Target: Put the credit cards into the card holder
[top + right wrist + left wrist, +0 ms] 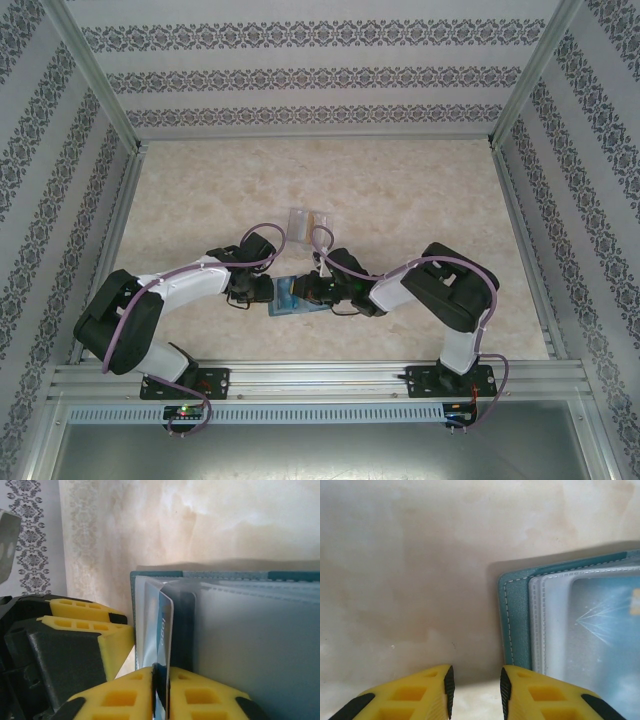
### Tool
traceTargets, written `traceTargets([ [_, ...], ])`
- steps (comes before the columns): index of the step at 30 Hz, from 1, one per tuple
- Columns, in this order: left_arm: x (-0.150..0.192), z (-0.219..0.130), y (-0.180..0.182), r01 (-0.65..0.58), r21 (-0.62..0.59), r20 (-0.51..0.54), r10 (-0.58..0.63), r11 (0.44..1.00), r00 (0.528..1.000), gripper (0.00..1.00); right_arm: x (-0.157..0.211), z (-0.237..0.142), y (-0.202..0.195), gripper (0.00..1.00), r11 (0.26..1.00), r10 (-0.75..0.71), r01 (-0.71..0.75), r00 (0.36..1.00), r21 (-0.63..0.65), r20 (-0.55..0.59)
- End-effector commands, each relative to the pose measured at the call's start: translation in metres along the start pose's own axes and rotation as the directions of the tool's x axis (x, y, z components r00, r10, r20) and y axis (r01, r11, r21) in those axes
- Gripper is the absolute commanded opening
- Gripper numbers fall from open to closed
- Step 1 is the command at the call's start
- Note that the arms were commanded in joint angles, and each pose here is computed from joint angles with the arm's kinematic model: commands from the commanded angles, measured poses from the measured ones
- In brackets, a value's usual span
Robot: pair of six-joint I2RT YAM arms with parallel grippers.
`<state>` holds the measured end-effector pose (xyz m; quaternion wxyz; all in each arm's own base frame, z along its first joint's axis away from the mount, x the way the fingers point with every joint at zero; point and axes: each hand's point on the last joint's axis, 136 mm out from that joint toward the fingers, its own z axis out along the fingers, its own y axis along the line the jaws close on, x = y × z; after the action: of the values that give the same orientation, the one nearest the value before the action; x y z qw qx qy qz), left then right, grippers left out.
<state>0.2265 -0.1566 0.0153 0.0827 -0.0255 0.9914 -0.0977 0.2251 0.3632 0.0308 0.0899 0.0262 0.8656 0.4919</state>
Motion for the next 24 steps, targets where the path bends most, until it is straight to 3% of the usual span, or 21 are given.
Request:
traceTargets([
  [1, -0.001, 0.005, -0.028, -0.019, 0.125, -0.017, 0.022, 0.992, 1.0, 0.34, 0.008, -0.004, -0.016, 0.23, 0.995, -0.037, 0.037, 0.999, 0.097, -0.004],
  [5, 0.0, 0.005, -0.028, -0.019, 0.125, -0.011, 0.02, 0.992, 1.0, 0.34, 0.007, -0.015, -0.015, 0.3, 0.985, -0.094, 0.093, 0.996, 0.146, -0.003],
  [19, -0.003, 0.008, -0.03, -0.026, 0.124, -0.018, 0.028, 0.992, 0.999, 0.33, 0.005, -0.019, -0.018, 0.26, 0.965, -0.154, 0.154, 0.988, 0.212, -0.014],
  [24, -0.001, 0.011, -0.033, -0.026, 0.149, -0.019, 0.029, 0.989, 0.999, 0.3, 0.005, -0.019, -0.015, 0.31, 0.959, -0.177, 0.178, 0.984, 0.221, -0.024],
])
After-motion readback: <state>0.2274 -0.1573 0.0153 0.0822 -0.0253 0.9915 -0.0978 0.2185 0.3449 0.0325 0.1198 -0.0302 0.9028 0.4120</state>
